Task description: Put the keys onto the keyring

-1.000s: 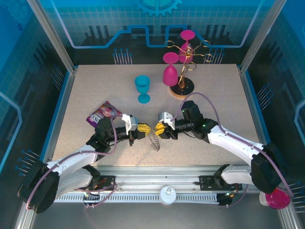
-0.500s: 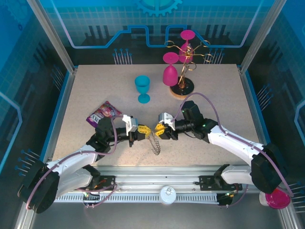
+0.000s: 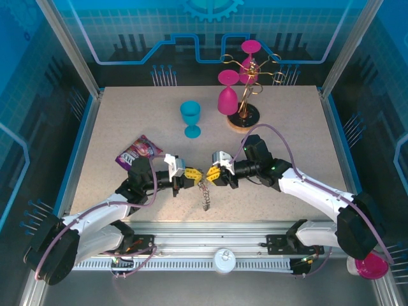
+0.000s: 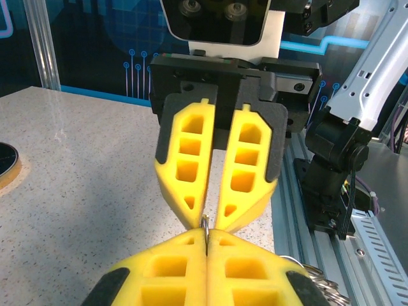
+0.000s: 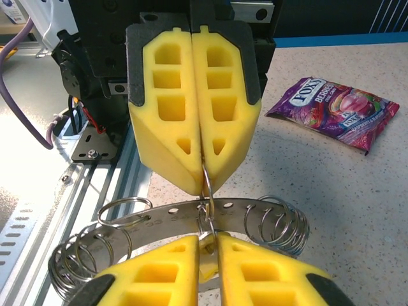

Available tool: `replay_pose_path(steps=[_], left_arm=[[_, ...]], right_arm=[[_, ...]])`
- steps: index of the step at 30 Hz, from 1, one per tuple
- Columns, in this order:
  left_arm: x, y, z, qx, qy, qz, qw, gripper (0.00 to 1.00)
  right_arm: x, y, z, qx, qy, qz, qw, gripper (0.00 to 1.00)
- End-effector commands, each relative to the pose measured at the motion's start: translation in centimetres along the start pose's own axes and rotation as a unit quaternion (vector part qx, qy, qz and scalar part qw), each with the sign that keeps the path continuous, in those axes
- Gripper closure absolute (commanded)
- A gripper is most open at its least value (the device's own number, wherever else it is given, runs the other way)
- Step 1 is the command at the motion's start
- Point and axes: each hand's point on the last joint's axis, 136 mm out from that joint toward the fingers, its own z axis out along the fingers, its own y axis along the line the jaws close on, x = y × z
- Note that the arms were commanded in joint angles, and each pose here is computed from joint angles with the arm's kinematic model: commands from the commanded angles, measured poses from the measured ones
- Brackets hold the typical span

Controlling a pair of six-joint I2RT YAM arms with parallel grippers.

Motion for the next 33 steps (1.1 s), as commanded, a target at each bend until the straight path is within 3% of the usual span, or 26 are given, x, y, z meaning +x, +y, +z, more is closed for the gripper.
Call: replay_pose_path(steps=[1, 3, 9, 14, 17, 22, 33], left_arm=[[-2.0, -0.5, 0.0, 0.016, -0.022, 0.036, 0.999, 1.00], [-2.1, -0.6, 0.0, 0.018, -0.023, 0.037, 0.999, 1.00], [-3.4, -0.6, 0.0, 0.020, -0.041, 0.036, 0.998, 1.00], [-4.2, -0.7, 0.1, 0.022, -0.048, 0.039, 0.998, 1.00], [-3.9, -0.6, 0.1, 0.021, -0.043, 0.038, 0.998, 1.00], [-3.5, -0.6, 0.2, 0.020, -0.040, 0.036, 0.998, 1.00], [-3.7, -0.6, 0.2, 0.023, -0.043, 0.037, 0.998, 1.00]], right_arm=[[-1.2, 0.5, 0.2, -0.016, -0.014, -0.008, 1.000, 0.93], [-0.8, 0.5, 0.3, -0.016, -0.010, -0.003, 1.000, 1.00], [0.8, 0.2, 0.8, -0.011, 0.016, 0.021, 1.000, 1.00], [-0.6, 0.6, 0.4, -0.017, -0.001, 0.018, 1.000, 1.00], [-1.5, 0.2, -0.3, 0.008, -0.015, 0.005, 1.000, 0.86], [-2.5, 0.3, -1.2, 0.026, -0.036, -0.009, 0.999, 0.75], [-2.7, 0.2, -0.2, 0.011, -0.039, 0.001, 0.999, 0.73]])
